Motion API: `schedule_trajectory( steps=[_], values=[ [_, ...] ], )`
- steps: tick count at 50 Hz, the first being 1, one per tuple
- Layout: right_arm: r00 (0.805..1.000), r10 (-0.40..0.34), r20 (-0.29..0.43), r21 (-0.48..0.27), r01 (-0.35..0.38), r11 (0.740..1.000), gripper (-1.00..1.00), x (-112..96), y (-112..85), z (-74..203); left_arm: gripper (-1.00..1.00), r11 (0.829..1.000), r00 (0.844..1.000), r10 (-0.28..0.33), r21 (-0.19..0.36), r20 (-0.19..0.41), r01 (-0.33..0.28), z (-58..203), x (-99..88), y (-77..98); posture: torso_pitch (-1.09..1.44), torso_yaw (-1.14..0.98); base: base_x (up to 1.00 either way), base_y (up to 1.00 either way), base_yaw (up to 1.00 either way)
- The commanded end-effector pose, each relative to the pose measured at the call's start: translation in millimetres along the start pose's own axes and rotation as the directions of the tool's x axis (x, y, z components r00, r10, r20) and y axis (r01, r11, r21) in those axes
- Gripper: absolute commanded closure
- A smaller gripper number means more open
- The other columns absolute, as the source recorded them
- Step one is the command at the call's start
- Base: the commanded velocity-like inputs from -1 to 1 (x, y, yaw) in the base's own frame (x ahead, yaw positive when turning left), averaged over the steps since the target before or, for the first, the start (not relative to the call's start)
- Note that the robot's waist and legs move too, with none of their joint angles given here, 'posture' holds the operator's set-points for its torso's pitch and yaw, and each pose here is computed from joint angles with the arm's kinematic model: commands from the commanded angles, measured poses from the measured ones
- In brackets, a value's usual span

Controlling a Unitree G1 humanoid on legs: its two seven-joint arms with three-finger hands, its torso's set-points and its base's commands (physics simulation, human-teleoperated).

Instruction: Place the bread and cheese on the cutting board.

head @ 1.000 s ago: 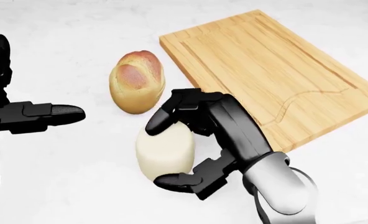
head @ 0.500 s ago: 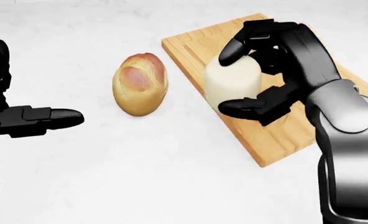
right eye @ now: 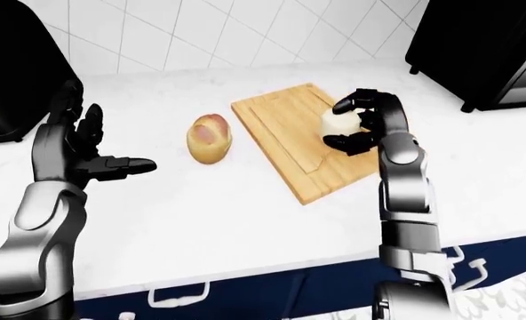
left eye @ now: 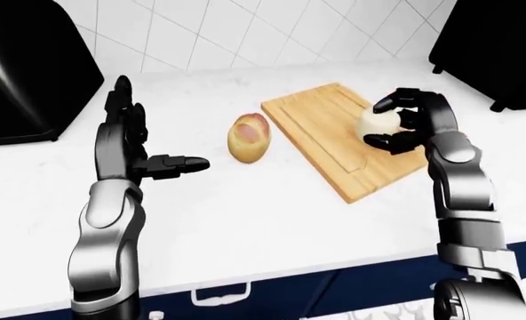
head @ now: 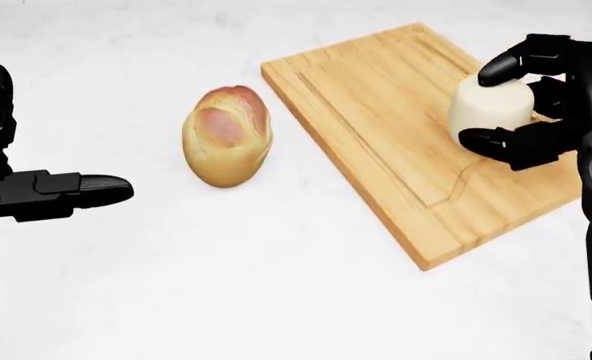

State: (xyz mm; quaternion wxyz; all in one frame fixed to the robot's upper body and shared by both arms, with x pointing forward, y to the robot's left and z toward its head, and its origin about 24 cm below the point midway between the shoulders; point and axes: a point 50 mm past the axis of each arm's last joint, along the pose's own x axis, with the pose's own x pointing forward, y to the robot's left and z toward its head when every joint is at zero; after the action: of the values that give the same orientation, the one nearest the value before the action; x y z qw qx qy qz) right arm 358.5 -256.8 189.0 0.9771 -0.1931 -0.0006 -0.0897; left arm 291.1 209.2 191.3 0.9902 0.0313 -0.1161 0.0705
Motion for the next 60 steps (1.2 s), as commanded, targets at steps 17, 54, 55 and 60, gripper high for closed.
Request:
schedule_trajectory(
  steps=[17,54,55,60],
  values=[
    [0.989,-0.076,0.125,0.0,0.076,0.997,0.15,-1.9,-17.4,24.9,-1.0,1.0,0.996,0.003,0.003,0.092,-0.003,19.4,-0.3,1.3,0.0,0.0,0.0,0.0,0.0],
    [0.968,0.08,0.237,-0.057,-0.068,0.996,-1.0,4.5,12.6,96.9,-1.0,1.0,0.996,0.007,0.005,0.088,-0.008,17.5,2.7,1.8,0.0,0.0,0.0,0.0,0.0],
    [0.967,0.085,0.241,-0.056,-0.074,0.996,-1.0,4.0,14.8,106.0,-1.0,1.0,0.996,0.008,0.006,0.088,-0.009,17.3,2.8,1.7,0.0,0.0,0.0,0.0,0.0],
    [0.947,0.184,0.262,-0.115,-0.159,0.981,-1.0,9.1,42.7,126.3,-1.0,1.0,0.996,0.009,0.006,0.085,-0.01,15.7,2.8,1.4,0.0,0.0,0.0,0.0,0.0]
  ],
)
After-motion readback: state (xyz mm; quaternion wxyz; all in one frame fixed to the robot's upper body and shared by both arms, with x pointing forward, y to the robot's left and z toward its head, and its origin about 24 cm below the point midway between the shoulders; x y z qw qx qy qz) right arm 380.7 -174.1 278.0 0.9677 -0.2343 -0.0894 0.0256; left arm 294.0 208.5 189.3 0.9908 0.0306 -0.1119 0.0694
